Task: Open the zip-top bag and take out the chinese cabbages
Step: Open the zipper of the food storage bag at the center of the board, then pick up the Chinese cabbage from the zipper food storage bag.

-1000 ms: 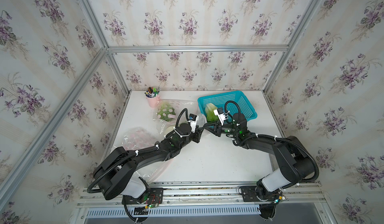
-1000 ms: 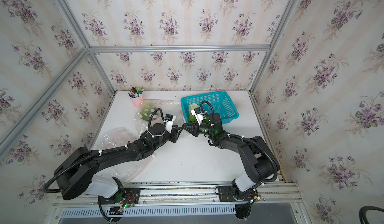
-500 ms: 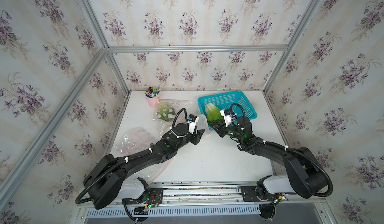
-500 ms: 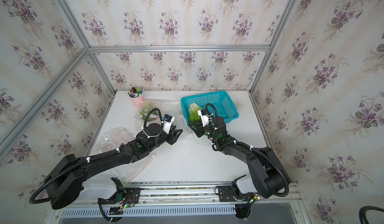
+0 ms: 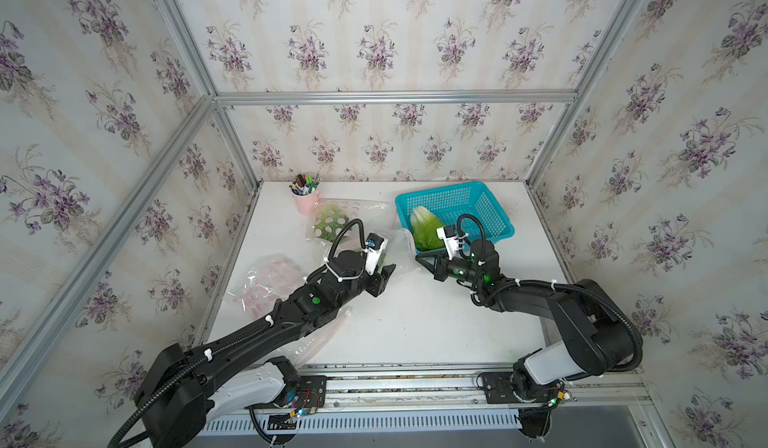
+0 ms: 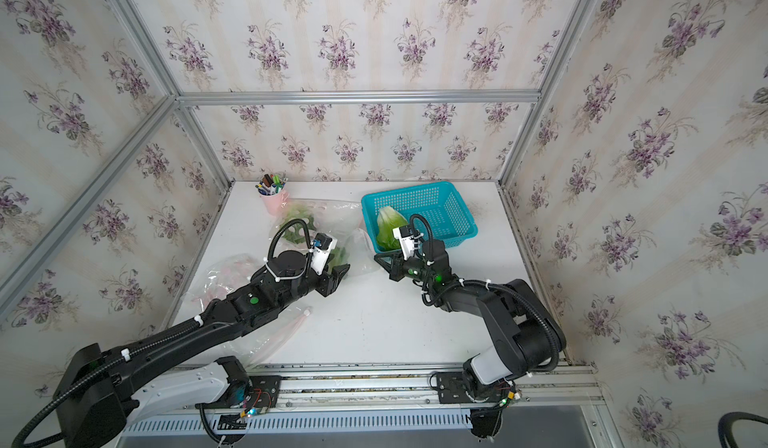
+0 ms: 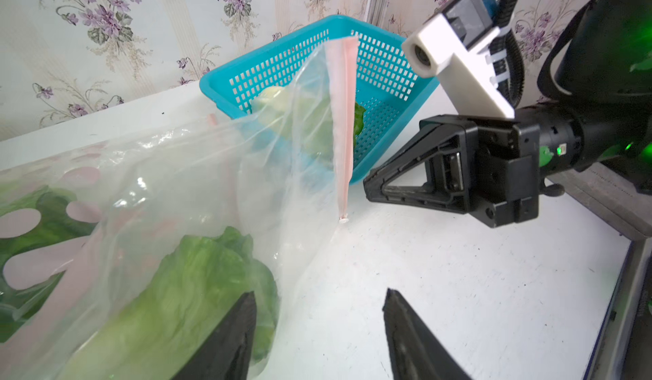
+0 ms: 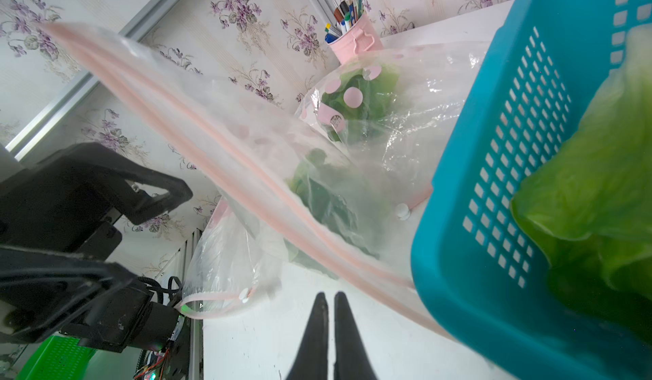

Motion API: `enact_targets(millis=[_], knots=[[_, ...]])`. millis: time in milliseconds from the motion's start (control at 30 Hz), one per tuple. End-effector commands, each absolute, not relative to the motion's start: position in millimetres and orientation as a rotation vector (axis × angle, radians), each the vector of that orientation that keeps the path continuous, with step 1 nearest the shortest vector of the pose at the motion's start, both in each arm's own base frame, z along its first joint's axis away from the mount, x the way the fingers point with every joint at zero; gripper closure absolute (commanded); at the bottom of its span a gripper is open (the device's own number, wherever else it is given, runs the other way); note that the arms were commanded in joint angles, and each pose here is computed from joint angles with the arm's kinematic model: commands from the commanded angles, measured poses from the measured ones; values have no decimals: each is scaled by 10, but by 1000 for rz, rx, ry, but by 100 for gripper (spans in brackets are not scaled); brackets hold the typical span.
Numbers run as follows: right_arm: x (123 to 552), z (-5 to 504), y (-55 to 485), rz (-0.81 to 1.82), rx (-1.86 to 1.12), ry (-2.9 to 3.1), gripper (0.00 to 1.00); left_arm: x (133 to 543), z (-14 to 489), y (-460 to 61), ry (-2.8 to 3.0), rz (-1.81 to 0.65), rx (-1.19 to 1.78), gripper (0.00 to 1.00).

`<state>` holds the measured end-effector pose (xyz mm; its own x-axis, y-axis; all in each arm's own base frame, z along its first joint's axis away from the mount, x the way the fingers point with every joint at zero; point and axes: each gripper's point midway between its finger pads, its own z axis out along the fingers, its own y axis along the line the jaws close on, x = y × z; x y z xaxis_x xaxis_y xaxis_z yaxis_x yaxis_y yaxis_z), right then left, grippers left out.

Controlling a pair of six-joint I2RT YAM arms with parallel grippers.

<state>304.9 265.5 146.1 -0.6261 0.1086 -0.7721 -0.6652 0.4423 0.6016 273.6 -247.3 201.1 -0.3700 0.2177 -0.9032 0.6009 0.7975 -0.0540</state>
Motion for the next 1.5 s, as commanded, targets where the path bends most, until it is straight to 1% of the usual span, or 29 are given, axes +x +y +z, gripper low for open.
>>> enact_targets(millis=[0,100,267,367,400,433,633,767,867,1000,1200,1233,1267,1400,1467], knots=[[3140,1629,2709,1277,-469,1846,100,2714,1940,-2396,1968,-418,630,40],[3219,1623,2728,1256,-470,1852,100,2696,1938,-2367,1970,-411,629,38],[3304,1562,2779,1253,-480,1873,100,2688,1972,-2298,1957,-382,619,32],[3333,1536,2801,1261,-479,1878,100,2689,1997,-2257,1950,-363,616,24],[3343,1523,2805,1262,-477,1883,100,2688,2010,-2249,1947,-359,615,21],[3353,1515,2808,1263,-476,1886,100,2689,2013,-2235,1946,-351,614,2],[3385,1483,2859,1257,-494,1920,100,2709,1998,-2140,1978,-297,610,1],[3367,1444,2944,1240,-538,1946,95,2795,1962,-1957,2033,-248,513,1],[3337,1405,2986,1223,-562,1965,91,2891,1901,-1731,2104,-230,381,1],[3319,1355,2988,1149,-565,2001,89,2969,1842,-1469,2157,-241,242,1],[3348,1369,2991,1101,-538,2032,85,3004,1786,-1320,2180,-245,197,1],[3251,1361,3113,1118,-570,2032,83,3017,1765,-1297,2188,-241,187,1],[3244,1356,3149,1127,-575,2029,80,3033,1745,-1277,2196,-240,172,1],[3263,1312,3247,1170,-588,2008,55,3122,1576,-1113,2268,-245,58,1],[3253,1317,3299,1204,-606,1991,46,3170,1456,-986,2320,-252,-29,1]])
